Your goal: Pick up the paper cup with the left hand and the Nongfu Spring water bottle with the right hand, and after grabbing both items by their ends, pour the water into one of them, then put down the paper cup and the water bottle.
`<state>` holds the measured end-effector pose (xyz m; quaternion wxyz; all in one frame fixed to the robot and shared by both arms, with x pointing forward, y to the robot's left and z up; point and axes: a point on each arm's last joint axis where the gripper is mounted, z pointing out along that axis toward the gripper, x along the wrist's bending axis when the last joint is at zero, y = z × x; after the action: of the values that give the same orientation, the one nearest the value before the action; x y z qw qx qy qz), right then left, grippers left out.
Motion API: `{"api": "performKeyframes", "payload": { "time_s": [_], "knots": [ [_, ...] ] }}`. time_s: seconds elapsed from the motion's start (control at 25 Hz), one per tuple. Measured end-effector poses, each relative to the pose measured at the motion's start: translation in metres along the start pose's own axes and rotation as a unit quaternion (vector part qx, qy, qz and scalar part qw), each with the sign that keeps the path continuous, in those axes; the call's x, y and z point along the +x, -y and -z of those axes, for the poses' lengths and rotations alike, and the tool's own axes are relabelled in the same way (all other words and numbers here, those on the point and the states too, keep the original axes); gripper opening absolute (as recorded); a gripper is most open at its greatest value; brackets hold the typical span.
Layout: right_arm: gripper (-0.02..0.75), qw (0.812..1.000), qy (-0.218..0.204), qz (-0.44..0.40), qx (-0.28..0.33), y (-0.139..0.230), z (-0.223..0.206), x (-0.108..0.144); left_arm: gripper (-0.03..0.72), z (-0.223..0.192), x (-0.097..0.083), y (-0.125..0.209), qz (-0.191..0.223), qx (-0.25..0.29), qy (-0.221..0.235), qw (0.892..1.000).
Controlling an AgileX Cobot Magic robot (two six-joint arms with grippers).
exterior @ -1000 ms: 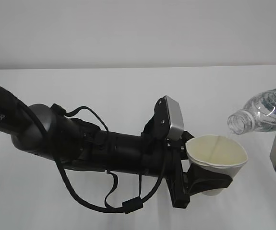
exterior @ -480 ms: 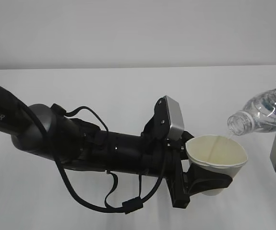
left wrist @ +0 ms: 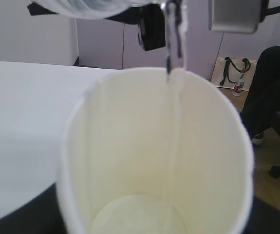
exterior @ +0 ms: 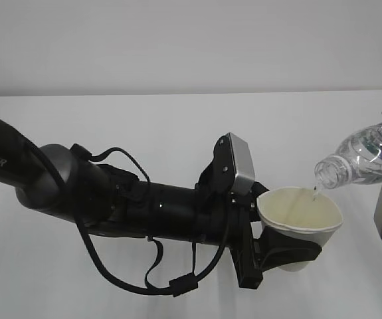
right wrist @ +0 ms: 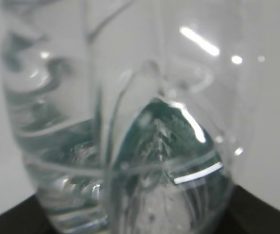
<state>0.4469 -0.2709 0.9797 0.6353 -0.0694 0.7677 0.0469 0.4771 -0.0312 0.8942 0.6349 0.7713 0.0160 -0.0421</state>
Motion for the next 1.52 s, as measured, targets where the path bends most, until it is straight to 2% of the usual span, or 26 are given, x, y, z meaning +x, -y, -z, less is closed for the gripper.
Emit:
{"api": "performKeyframes", "payload": {
  "time_s": [1.52],
  "knots": [
    [0.438,1.0,0.011,0.001,0.0,-0.0001,0.0,-0.002,0.428,0.0,0.0001,0.0004,0.001,0.002,-0.001,1.0]
  ]
}}
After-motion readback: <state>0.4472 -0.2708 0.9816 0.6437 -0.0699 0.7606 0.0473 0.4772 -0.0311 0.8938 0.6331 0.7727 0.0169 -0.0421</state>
